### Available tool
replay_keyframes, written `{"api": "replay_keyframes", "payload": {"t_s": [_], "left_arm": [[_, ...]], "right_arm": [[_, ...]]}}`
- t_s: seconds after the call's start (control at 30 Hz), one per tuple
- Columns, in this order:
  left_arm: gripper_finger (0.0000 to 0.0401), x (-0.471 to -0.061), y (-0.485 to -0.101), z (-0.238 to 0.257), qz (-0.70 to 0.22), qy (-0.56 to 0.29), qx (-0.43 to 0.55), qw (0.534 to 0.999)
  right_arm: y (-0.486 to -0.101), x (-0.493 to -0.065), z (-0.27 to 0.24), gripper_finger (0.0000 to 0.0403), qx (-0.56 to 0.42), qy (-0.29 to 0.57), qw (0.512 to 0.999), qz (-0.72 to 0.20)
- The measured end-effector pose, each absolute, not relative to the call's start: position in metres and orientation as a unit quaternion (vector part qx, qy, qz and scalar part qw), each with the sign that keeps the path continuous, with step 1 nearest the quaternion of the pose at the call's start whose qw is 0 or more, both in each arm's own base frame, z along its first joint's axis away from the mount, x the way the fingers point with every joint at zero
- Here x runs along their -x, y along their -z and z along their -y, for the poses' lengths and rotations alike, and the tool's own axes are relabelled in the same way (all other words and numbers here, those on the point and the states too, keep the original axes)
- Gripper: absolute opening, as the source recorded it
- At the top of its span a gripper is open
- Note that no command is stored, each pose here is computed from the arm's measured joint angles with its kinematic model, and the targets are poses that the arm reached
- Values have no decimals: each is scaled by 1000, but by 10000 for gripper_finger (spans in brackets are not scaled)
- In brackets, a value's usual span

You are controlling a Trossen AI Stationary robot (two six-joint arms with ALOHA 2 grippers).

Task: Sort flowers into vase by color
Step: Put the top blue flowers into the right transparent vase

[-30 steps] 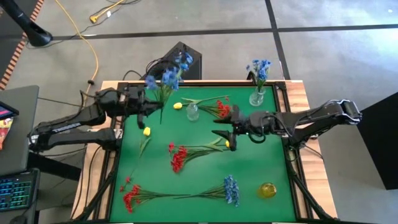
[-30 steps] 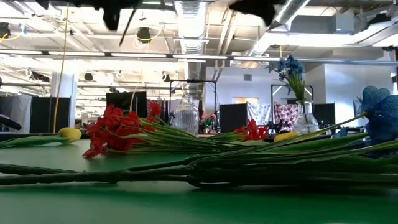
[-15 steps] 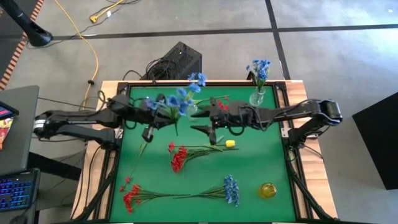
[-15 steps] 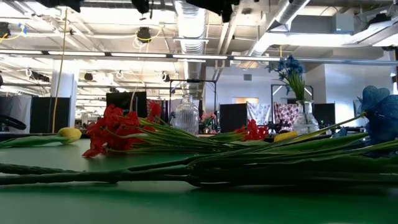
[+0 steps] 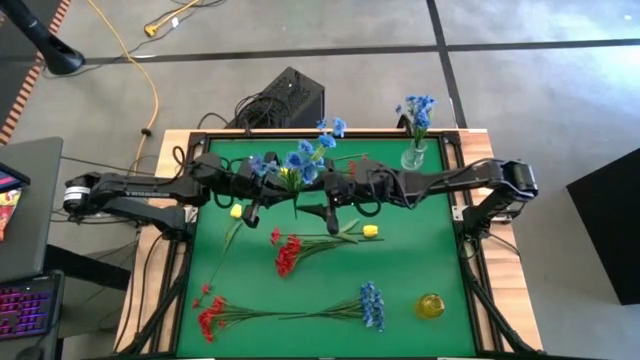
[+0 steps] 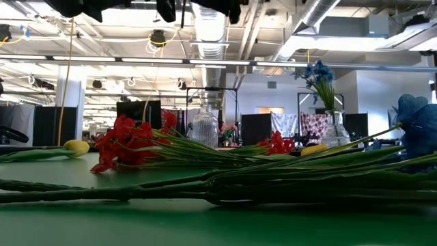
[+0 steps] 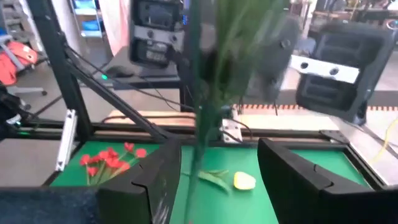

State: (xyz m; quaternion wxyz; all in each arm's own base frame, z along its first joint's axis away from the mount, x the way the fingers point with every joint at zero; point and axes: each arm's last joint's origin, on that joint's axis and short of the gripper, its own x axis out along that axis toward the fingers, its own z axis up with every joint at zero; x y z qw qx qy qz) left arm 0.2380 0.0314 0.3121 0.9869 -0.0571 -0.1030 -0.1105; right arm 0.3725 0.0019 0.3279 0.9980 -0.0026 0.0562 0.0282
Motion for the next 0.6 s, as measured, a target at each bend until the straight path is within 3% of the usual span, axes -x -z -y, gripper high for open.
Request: {"api": "replay_keyframes", "payload": {"t_s": [0.6], "left_arm": [[9, -237, -319, -34, 142, 59, 46, 987]], "right_arm": [[-336, -373, 10, 239, -13, -11, 1000, -16]]}}
